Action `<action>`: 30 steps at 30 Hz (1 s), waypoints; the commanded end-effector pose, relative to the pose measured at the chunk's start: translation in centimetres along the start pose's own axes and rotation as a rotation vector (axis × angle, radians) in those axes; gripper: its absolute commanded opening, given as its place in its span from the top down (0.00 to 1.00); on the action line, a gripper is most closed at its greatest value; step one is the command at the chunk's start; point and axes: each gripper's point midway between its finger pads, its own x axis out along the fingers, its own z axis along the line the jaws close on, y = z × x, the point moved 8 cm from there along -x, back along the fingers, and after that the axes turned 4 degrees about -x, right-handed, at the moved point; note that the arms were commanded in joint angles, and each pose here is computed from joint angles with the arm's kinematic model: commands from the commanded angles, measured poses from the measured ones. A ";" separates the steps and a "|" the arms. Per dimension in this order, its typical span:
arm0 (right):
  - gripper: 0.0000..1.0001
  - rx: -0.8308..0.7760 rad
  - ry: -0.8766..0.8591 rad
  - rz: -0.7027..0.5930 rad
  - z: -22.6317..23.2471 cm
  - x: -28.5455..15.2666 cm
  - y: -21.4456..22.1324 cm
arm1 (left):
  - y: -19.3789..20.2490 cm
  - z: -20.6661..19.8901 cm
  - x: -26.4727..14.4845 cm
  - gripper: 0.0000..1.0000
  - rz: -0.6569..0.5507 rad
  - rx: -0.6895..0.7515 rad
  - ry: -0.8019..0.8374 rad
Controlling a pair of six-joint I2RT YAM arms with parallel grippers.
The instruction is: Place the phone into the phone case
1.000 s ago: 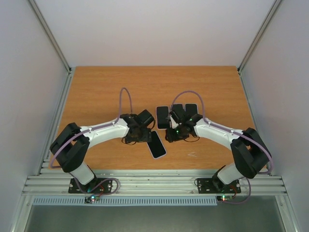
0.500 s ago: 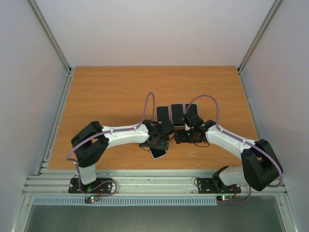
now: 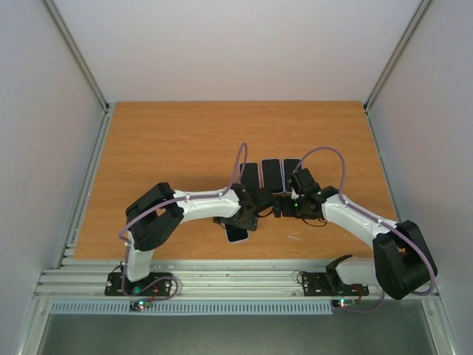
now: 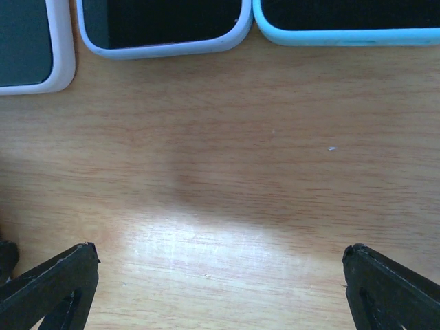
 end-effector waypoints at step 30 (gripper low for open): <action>0.01 -0.011 -0.070 0.007 0.8 0.3 -0.7 | -0.7 8.1 1.9 0.26 0.146 -0.171 0.126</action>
